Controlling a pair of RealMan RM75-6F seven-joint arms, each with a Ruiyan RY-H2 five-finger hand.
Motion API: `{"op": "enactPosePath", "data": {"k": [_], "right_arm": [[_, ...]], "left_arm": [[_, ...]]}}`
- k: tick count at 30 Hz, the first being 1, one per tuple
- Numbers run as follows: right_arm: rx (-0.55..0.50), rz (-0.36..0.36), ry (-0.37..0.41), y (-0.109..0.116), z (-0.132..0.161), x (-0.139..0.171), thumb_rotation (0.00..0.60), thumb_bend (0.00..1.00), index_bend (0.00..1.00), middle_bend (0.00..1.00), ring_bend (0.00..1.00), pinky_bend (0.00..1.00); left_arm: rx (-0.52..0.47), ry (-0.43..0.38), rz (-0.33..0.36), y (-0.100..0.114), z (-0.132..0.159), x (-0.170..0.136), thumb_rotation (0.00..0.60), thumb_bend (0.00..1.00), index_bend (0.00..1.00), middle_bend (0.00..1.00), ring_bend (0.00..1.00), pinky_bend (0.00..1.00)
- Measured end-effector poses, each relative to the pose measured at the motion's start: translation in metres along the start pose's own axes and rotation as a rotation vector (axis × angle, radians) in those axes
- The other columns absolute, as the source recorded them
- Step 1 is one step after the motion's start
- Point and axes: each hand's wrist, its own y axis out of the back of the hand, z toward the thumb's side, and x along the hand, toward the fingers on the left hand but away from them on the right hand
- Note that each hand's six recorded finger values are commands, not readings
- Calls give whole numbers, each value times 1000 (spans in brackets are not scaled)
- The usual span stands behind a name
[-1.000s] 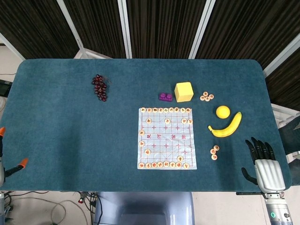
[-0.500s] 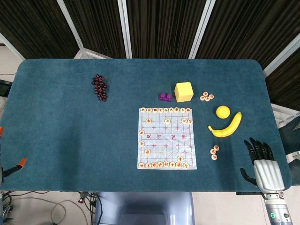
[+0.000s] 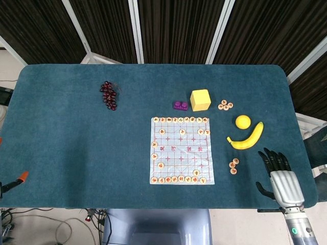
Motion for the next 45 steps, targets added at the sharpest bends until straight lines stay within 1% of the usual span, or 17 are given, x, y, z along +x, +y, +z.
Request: {"op": "enactPosePath", "data": {"k": [3, 7, 10, 14, 17, 22, 25, 31, 35, 37, 45], "right_arm": [[5, 26, 55, 4, 14, -19, 600, 373, 79, 0, 0, 40], [-7, 92, 126, 4, 37, -47, 600, 374, 129, 0, 0, 40], [-34, 141, 163, 3, 58, -70, 600, 374, 170, 0, 0, 40], [-49, 177, 202, 0, 90, -97, 600, 374, 190, 0, 0, 40], [-42, 215, 242, -11, 120, -113, 600, 374, 201, 0, 0, 40], [-46, 292, 306, -37, 172, -134, 600, 374, 216, 0, 0, 40], [-47, 320, 331, -51, 197, -141, 600, 374, 237, 0, 0, 40], [-47, 354, 353, -76, 231, -146, 600, 374, 269, 0, 0, 40], [-43, 374, 359, -89, 245, -145, 600, 374, 281, 0, 0, 40], [-40, 377, 364, -95, 250, -143, 600, 374, 302, 0, 0, 40], [-40, 358, 358, -111, 263, -140, 600, 373, 339, 0, 0, 40]], "left_arm": [[0, 3, -2, 0, -1, 0, 600, 25, 36, 0, 0, 43], [2, 6, -7, -2, -1, 1, 600, 25, 36, 0, 0, 43], [5, 7, -7, -2, -1, 1, 600, 25, 36, 0, 0, 43], [6, 8, -9, -3, -1, 1, 600, 25, 36, 0, 0, 43], [7, 10, -11, -4, -1, 2, 600, 25, 36, 0, 0, 43], [7, 15, -15, -5, -2, 3, 600, 25, 37, 0, 0, 43], [7, 18, -14, -4, -3, 3, 600, 26, 36, 0, 0, 43], [9, 22, -18, -5, -4, 4, 600, 25, 36, 0, 0, 43], [11, 21, -22, -7, -4, 5, 600, 25, 36, 0, 0, 43], [12, 22, -23, -7, -4, 5, 600, 25, 36, 0, 0, 43], [13, 21, -26, -8, -4, 5, 600, 25, 36, 0, 0, 43]]}}
